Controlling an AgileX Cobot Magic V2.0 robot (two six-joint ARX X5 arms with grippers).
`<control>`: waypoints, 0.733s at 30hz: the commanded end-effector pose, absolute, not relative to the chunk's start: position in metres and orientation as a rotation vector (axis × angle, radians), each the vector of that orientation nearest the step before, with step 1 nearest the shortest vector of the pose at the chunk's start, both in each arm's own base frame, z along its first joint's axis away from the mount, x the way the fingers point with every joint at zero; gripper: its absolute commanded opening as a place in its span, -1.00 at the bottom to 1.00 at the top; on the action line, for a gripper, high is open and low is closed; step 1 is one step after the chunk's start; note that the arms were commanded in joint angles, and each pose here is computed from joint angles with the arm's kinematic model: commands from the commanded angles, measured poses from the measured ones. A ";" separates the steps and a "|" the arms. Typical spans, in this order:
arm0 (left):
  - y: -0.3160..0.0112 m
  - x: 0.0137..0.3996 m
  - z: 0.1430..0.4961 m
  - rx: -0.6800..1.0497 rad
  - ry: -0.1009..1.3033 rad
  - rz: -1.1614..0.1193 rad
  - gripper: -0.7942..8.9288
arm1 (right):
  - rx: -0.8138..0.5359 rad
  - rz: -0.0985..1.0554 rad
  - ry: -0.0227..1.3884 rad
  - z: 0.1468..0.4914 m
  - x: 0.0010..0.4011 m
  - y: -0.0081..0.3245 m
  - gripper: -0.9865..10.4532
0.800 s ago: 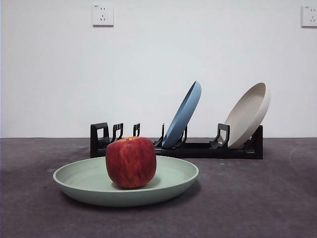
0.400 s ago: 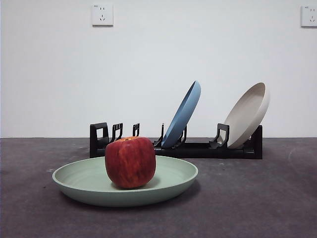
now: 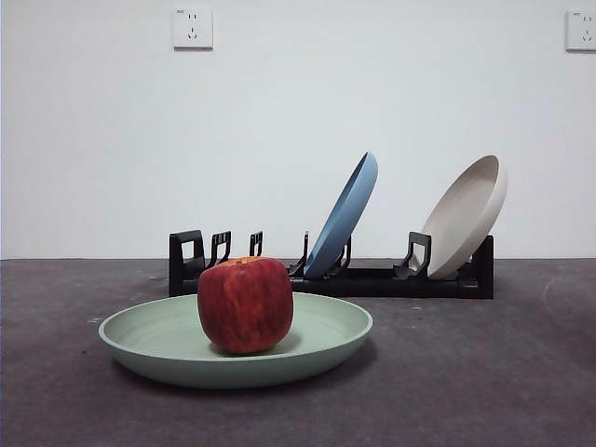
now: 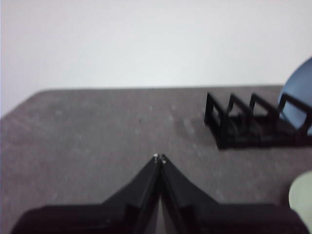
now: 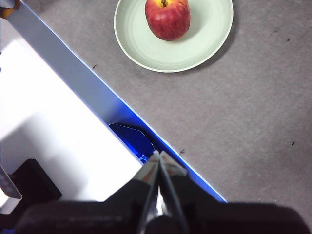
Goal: Take the green plate from the plate rack,put the plate on the table,take the apple from the table,put the apple in the plate
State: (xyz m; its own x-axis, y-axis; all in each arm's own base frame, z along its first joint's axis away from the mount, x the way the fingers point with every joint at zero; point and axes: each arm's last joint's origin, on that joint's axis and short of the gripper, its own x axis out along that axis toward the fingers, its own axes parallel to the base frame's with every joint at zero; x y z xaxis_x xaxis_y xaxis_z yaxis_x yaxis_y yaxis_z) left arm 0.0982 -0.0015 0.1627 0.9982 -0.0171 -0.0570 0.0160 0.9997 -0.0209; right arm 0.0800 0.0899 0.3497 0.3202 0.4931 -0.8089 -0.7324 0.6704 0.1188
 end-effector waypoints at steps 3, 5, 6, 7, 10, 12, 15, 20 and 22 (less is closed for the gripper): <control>-0.001 0.096 0.147 -0.033 0.180 -0.010 -0.84 | -0.283 0.816 0.941 0.350 0.080 0.090 -0.83; -0.001 0.096 0.147 -0.033 0.185 -0.010 -0.84 | -0.283 0.816 0.941 0.350 0.080 0.090 -0.83; -0.001 0.096 0.147 -0.033 0.186 -0.010 -0.84 | -0.283 0.816 0.941 0.350 0.080 0.090 -0.83; -0.001 0.096 0.147 -0.033 0.184 -0.010 -0.84 | -0.283 0.816 0.941 0.350 0.080 0.090 -0.83; -0.001 0.096 0.147 -0.033 0.183 -0.010 -0.84 | -0.283 0.816 0.941 0.350 0.080 0.090 -0.83; -0.001 0.096 0.147 -0.033 0.183 -0.010 -0.84 | -0.283 0.816 0.942 0.350 0.080 0.090 -0.83; -0.001 0.096 0.147 -0.033 0.183 -0.010 -0.84 | -0.283 0.816 0.941 0.350 0.080 0.090 -0.83; -0.001 0.096 0.147 -0.033 0.183 -0.010 -0.84 | -0.283 0.816 0.941 0.350 0.080 0.090 -0.83; -0.001 0.096 0.147 -0.033 0.183 -0.010 -0.84 | -0.283 0.816 0.941 0.350 0.080 0.090 -0.83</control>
State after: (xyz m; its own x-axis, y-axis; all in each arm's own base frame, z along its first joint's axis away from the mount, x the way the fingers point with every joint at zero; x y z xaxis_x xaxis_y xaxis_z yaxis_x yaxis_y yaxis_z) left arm 0.0955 -0.0014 0.1510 0.9848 -0.0166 -0.1729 0.0119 0.9995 -0.0278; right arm 0.0798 0.0897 0.3498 0.3206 0.4936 -0.8085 -0.7325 0.6703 0.1188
